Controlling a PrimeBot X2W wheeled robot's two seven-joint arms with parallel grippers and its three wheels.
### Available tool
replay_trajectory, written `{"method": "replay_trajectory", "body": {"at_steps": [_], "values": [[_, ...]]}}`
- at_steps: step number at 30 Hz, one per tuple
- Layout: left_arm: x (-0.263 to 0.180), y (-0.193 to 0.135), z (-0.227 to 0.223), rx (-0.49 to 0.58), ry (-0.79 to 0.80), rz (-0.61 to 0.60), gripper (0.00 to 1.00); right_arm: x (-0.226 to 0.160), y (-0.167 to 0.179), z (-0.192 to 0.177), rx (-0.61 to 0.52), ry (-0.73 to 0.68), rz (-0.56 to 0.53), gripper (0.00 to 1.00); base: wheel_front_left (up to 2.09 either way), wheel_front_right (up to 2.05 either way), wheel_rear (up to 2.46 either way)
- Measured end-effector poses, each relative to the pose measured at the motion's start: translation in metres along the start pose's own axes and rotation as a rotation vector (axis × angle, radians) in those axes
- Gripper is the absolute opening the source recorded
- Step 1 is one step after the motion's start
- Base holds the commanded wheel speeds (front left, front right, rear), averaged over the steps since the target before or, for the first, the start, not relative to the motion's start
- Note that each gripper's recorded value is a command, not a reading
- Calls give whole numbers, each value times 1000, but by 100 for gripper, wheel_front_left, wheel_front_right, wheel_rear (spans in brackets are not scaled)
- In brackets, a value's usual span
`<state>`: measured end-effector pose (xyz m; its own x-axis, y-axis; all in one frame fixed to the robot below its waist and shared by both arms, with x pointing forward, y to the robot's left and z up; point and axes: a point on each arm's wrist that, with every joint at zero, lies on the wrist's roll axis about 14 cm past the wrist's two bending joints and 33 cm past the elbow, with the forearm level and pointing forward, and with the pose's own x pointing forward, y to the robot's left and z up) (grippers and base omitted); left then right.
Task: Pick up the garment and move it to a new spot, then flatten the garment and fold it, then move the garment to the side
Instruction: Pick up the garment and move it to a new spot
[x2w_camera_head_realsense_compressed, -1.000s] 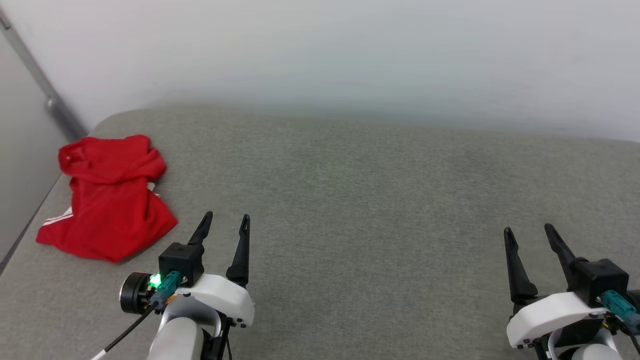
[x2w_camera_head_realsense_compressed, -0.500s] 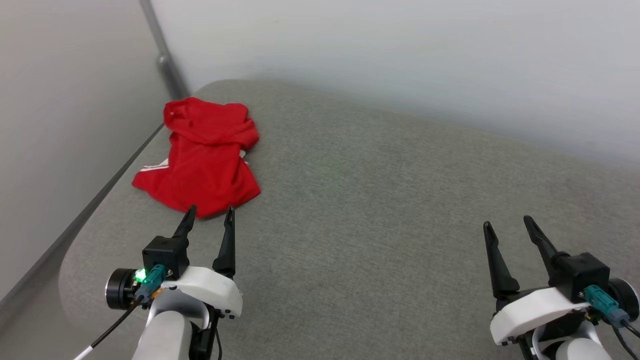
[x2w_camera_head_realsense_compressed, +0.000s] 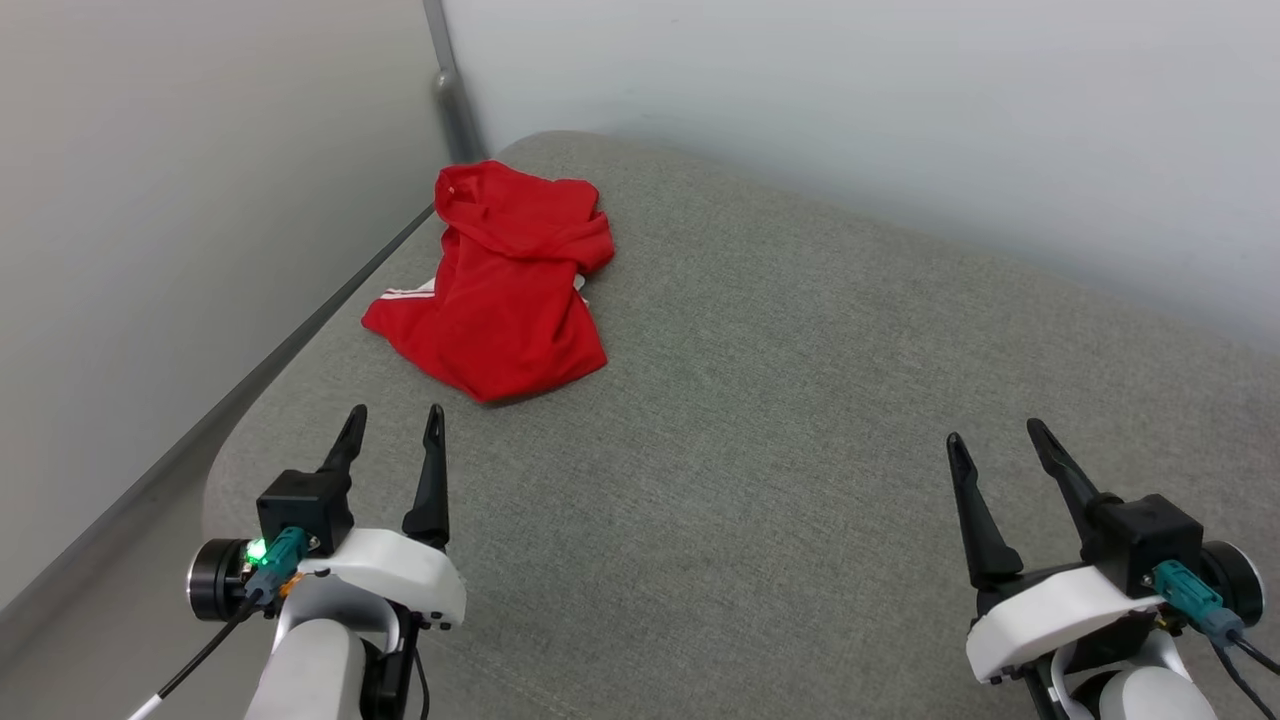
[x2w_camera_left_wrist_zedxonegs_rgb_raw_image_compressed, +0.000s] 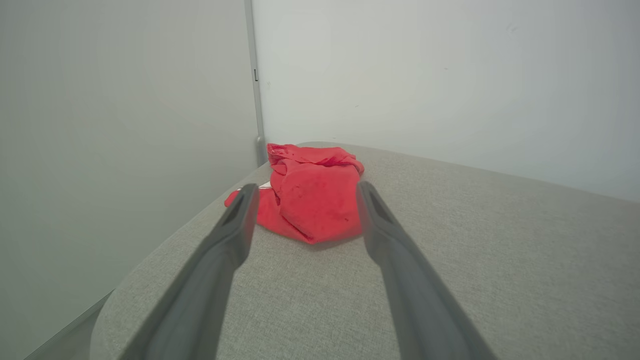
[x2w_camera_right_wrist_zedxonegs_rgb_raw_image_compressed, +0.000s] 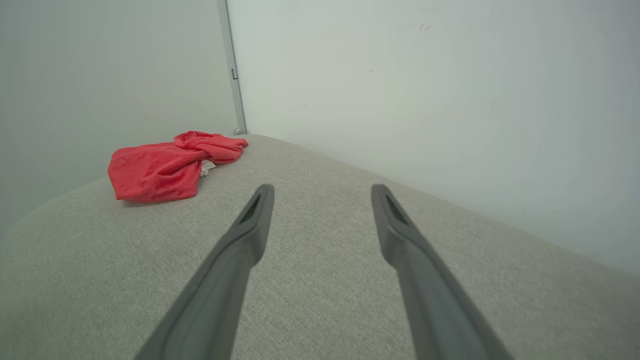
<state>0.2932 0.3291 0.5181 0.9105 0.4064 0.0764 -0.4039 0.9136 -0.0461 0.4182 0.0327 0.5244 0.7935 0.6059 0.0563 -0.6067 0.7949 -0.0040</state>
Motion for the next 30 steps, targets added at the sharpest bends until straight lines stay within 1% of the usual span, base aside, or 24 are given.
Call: {"method": "replay_trajectory", "body": {"at_steps": [4,7,8,12,15,18,20,24,26,28,30], "values": [[6,2,1,12,-1,4,100,1,-3,-1,3,5,-6,100,0,0,0],[19,-1,11,28,-25,-11,100,2,-8,-3,3,10,-16,100,0,0,0],[42,-5,25,28,-46,-38,100,5,-15,-2,5,6,-31,100,0,0,0],[86,-15,54,29,-66,-82,100,13,-31,-6,-2,11,-63,100,0,0,0],[118,-22,65,58,-37,-117,100,20,-46,-10,-4,9,-93,100,0,0,0],[150,-29,65,68,32,-141,100,24,-63,-18,-1,15,-127,100,0,0,0],[170,-35,53,50,132,-154,100,26,-74,-25,4,21,-149,100,0,0,0],[199,-35,15,67,351,-156,100,30,-95,-47,15,53,-192,100,0,0,0],[204,-31,-16,94,504,-148,100,30,-104,-61,25,76,-211,100,0,0,0],[201,-26,-53,101,679,-132,100,29,-112,-75,30,100,-227,100,0,0,0],[197,-20,-81,97,802,-112,100,27,-120,-86,36,119,-244,100,0,0,0]]}}
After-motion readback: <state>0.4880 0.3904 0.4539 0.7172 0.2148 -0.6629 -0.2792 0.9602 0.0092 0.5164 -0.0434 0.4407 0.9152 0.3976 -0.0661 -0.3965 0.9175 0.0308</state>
